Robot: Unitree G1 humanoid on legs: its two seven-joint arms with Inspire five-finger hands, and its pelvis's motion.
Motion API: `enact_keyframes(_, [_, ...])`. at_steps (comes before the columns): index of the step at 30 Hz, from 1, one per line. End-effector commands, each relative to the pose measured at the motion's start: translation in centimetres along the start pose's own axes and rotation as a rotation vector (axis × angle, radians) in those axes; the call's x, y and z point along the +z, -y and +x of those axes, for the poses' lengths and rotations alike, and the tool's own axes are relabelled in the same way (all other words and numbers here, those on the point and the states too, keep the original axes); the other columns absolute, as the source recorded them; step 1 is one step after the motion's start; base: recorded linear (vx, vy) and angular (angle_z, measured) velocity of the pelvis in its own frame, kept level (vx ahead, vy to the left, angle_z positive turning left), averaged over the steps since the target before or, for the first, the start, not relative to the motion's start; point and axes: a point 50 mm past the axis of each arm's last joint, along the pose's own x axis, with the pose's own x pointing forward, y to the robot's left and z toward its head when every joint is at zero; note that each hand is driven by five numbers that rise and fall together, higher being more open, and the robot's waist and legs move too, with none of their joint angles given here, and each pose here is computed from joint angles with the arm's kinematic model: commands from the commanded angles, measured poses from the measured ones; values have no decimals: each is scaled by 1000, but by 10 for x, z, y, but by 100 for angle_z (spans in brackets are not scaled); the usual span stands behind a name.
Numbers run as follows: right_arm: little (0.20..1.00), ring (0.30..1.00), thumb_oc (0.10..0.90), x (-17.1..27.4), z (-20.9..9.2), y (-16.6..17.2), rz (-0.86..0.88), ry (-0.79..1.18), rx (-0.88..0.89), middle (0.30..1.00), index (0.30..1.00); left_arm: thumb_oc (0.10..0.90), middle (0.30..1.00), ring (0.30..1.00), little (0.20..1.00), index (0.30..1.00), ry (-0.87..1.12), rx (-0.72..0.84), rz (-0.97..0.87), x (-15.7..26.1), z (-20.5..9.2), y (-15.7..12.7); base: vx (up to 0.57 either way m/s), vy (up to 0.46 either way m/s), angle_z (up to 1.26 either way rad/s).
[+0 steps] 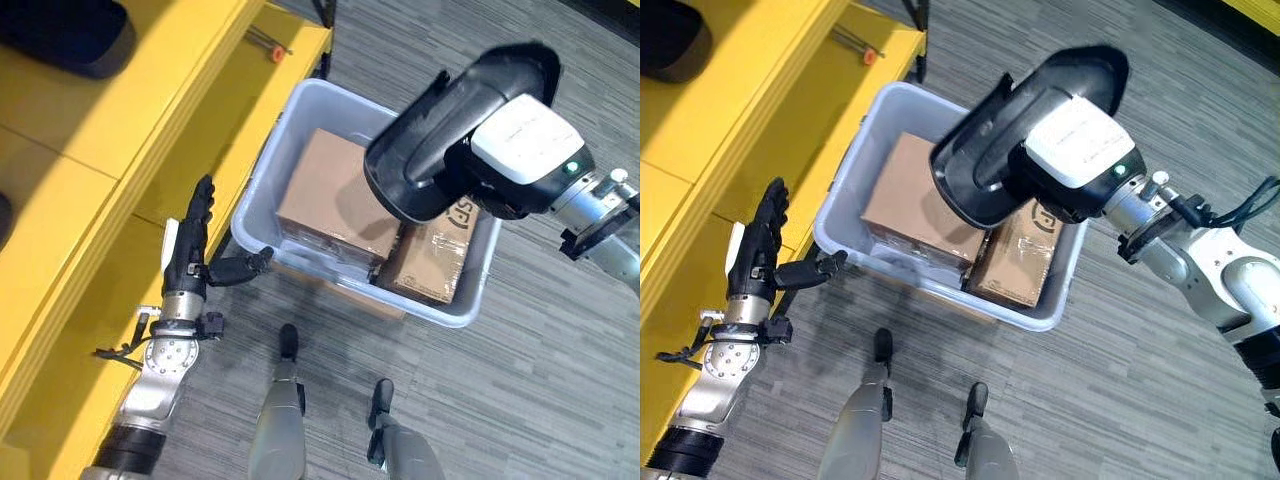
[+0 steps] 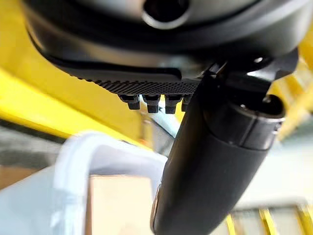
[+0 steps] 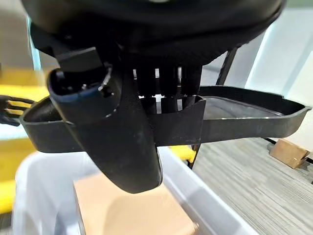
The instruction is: Move parts from the plastic box to the shelf.
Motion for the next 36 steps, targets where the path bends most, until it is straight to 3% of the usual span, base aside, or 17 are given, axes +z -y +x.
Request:
enact_keyframes(1, [300,300,400,1,5,29,142,14,-192,300,300,900,1000,1000,1000,1000,286,-5,190,41,4,-7,62,-19,-18])
enact_keyframes(3, [300,300,400,5,7,32,202,47,-204,300,300,900,1000,1000,1000,1000,369,-7,338,52,5,-13,73,-33,-25])
enact_keyframes(7, [300,300,400,8,8,36,238,72,-207,300,300,900,1000,1000,1000,1000,418,-18,438,57,6,-17,50,-15,-11])
enact_keyframes(8, [300,300,400,11,8,40,287,95,-218,300,300,900,1000,1000,1000,1000,493,-40,578,67,7,-22,68,1,-15])
enact_keyframes(14, [300,300,400,8,7,37,377,77,-234,300,300,900,1000,1000,1000,1000,573,-48,669,77,7,-21,50,4,-7])
enact_keyframes(19, [300,300,400,8,2,29,452,52,-243,300,300,900,1000,1000,1000,1000,612,39,720,79,6,-18,15,5,0])
enact_keyframes(36, [300,300,400,1,-2,11,508,-27,-227,300,300,900,1000,1000,1000,1000,752,81,795,96,7,0,0,0,0])
